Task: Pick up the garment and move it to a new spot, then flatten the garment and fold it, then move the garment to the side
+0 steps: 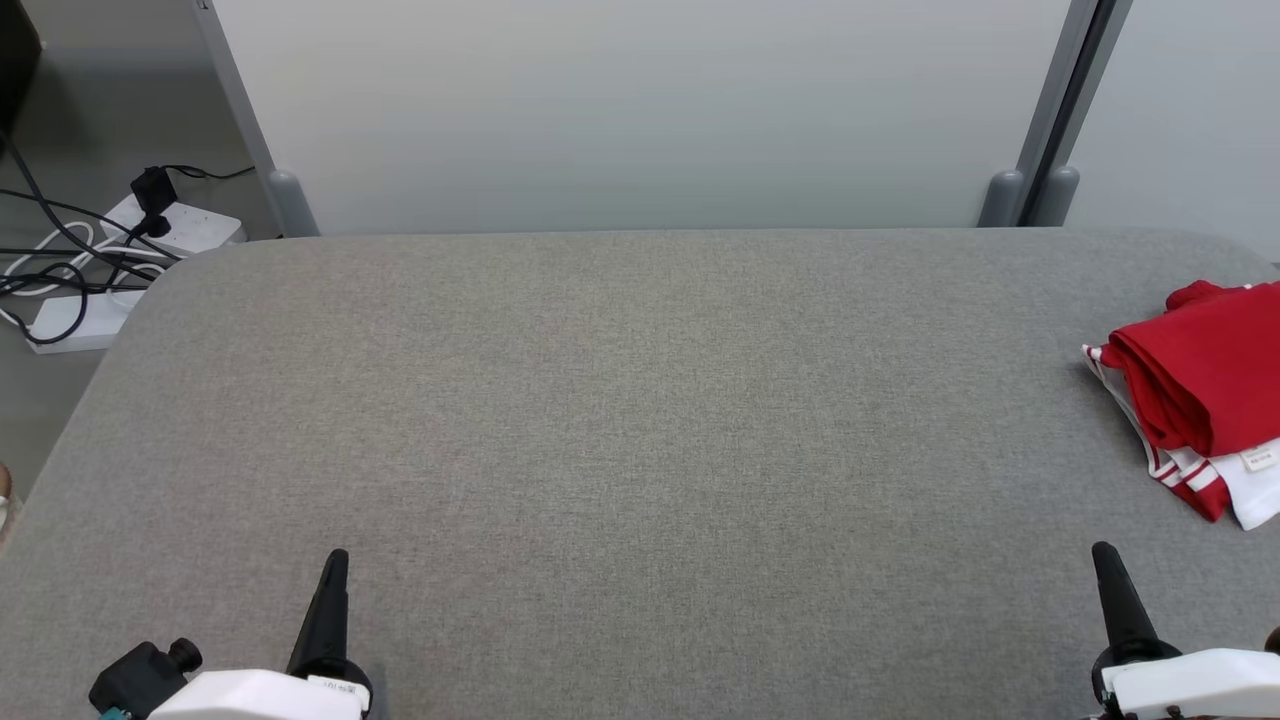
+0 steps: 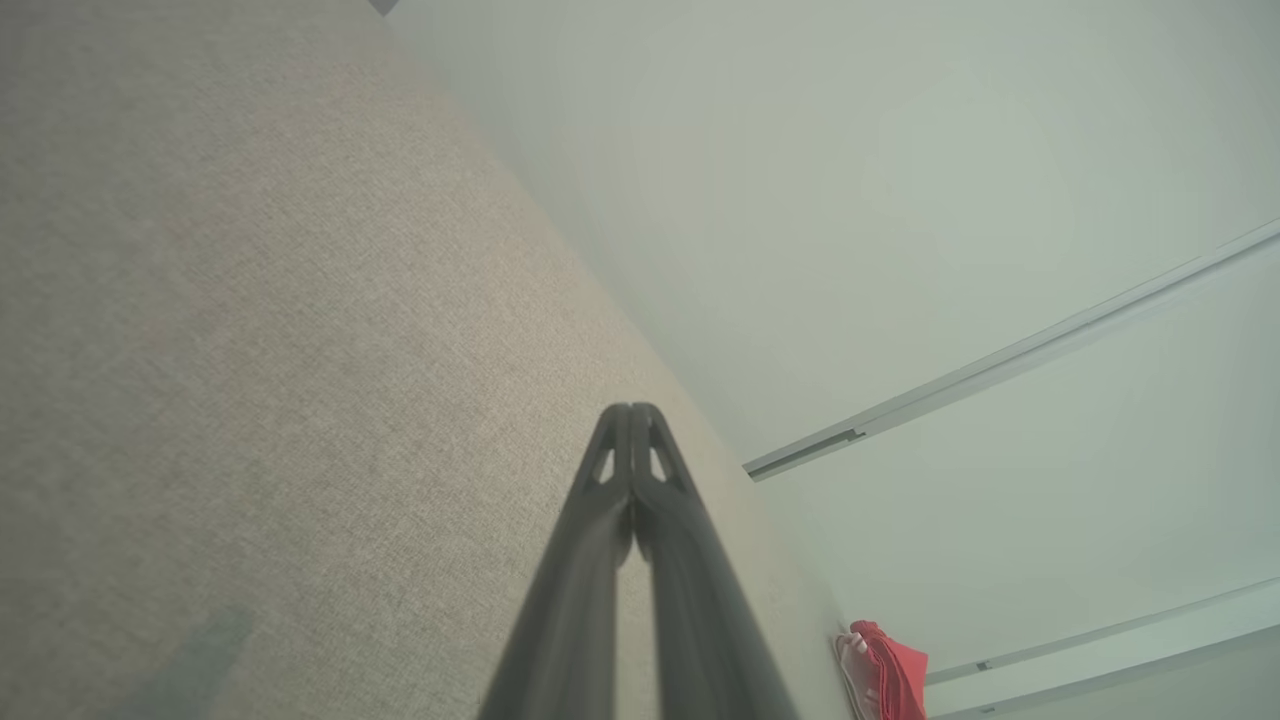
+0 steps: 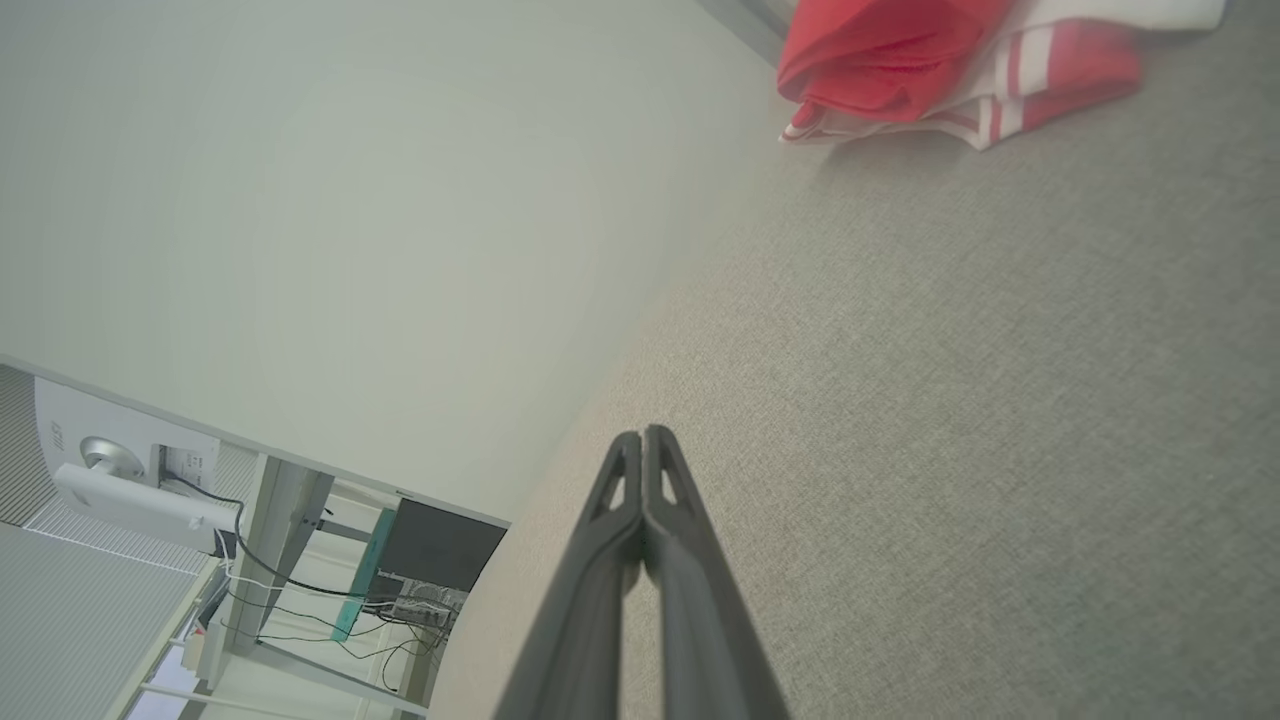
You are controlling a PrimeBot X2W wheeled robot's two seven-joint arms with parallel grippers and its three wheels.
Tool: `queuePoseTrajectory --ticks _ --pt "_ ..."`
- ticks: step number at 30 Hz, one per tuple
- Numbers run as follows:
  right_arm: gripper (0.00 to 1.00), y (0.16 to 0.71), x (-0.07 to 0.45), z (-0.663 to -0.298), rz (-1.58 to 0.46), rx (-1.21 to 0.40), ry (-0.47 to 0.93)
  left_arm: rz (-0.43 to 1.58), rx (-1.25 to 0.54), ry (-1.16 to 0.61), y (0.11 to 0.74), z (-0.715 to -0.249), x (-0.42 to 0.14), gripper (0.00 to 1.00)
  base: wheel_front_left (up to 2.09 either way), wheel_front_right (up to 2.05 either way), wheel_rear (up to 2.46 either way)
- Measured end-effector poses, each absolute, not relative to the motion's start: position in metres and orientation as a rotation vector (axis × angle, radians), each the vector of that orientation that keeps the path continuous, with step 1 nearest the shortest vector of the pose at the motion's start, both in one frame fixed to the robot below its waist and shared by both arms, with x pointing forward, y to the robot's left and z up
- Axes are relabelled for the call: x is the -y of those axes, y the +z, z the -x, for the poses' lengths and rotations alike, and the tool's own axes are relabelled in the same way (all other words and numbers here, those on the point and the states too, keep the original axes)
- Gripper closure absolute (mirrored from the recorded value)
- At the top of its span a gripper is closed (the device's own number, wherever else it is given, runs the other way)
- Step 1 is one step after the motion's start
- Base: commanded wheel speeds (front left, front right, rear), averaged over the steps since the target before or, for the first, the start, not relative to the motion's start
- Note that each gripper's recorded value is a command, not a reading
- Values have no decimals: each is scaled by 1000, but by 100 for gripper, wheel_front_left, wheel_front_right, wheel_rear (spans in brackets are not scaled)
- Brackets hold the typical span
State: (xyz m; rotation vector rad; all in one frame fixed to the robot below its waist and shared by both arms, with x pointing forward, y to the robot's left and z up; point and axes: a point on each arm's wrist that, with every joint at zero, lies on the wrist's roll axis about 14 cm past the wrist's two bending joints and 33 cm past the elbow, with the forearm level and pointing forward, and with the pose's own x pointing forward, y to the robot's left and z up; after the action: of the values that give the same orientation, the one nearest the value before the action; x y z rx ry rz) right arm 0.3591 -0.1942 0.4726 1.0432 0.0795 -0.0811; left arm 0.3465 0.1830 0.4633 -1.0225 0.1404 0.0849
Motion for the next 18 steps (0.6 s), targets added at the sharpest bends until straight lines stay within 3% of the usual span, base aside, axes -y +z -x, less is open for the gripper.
queuePoseTrajectory --ticks 18 --pt "100 472 197 -364 -1258 -84 -95 1242 -139 85 465 -355 -185 100 0 0 0"
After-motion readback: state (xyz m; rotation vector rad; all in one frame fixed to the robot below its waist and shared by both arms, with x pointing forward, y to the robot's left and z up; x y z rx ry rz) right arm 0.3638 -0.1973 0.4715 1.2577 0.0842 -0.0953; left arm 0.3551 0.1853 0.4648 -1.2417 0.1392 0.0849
